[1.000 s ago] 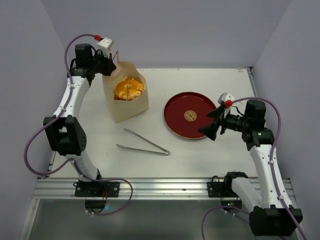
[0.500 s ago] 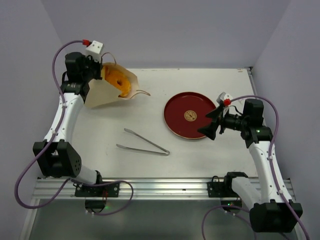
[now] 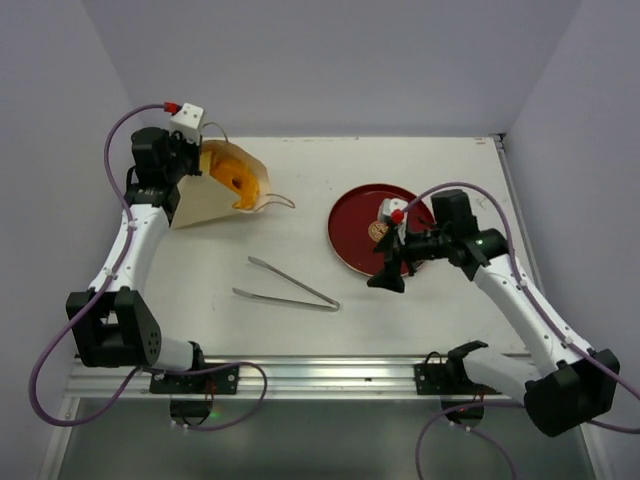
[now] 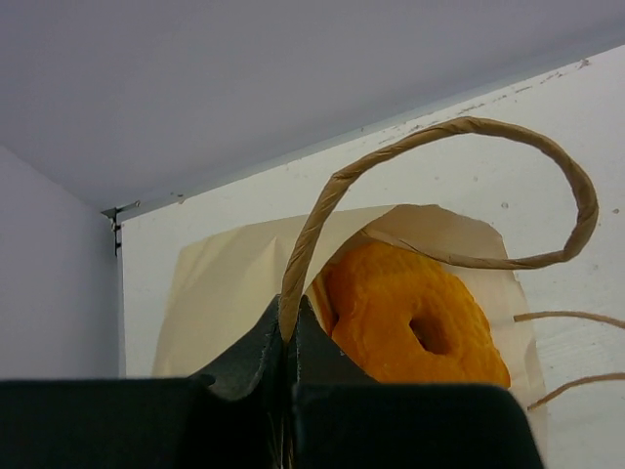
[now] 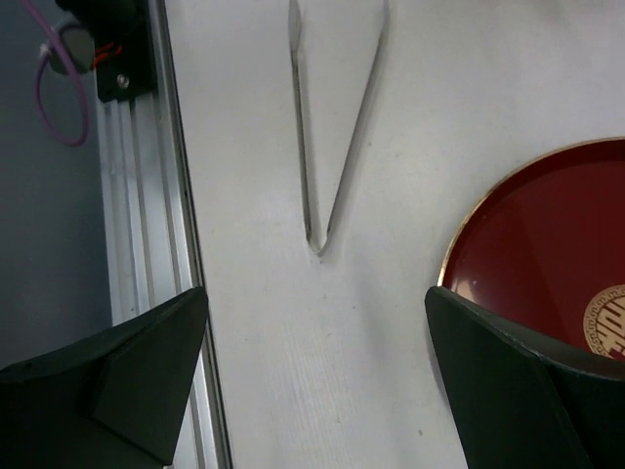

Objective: Take the fake bread out of the paper bag

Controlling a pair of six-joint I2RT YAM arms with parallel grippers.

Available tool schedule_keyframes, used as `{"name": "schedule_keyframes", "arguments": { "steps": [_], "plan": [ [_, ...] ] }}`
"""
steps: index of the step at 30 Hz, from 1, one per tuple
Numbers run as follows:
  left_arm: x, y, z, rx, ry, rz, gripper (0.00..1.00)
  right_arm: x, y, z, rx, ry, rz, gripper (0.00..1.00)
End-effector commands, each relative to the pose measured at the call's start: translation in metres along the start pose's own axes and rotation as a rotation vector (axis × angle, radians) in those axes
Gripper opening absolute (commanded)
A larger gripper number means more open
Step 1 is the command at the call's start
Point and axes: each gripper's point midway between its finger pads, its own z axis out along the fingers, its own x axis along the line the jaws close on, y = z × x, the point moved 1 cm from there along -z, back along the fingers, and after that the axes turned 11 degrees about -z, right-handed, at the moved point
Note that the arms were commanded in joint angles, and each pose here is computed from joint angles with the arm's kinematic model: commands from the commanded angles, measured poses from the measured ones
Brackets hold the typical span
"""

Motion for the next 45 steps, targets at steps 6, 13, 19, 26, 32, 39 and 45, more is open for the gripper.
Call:
{"name": "schedule_keyframes", "arguments": {
  "steps": [6,13,19,26,32,39,45],
  "plan": [
    [-0.004,0.045,-0.009,-0.172,-0.032,0.006,0.00,-0.014,-0.016,0.081,0.313,-0.049,-0.129,0.95],
    [-0.009,0.034,-0.013,-0.157,-0.049,-0.027,0.00,-0.004,-0.002,0.139,0.244,-0.175,-0.302,0.99],
    [-0.013,0.028,-0.023,-0.155,-0.055,-0.039,0.00,0.025,-0.020,0.184,0.300,-0.141,-0.319,0.99],
    [-0.017,0.014,-0.030,-0.143,-0.061,-0.053,0.00,0.016,-0.042,0.217,0.396,-0.184,-0.261,0.99],
    [-0.022,0.007,-0.033,-0.141,-0.082,-0.072,0.00,0.021,-0.057,0.231,0.429,-0.162,-0.245,0.99],
    [-0.027,0.005,-0.036,-0.146,-0.099,-0.091,0.00,0.030,-0.067,0.249,0.456,-0.076,-0.232,0.99],
    [-0.030,0.003,-0.039,-0.146,-0.115,-0.097,0.00,0.033,-0.068,0.260,0.461,-0.035,-0.224,0.99]
  ]
}}
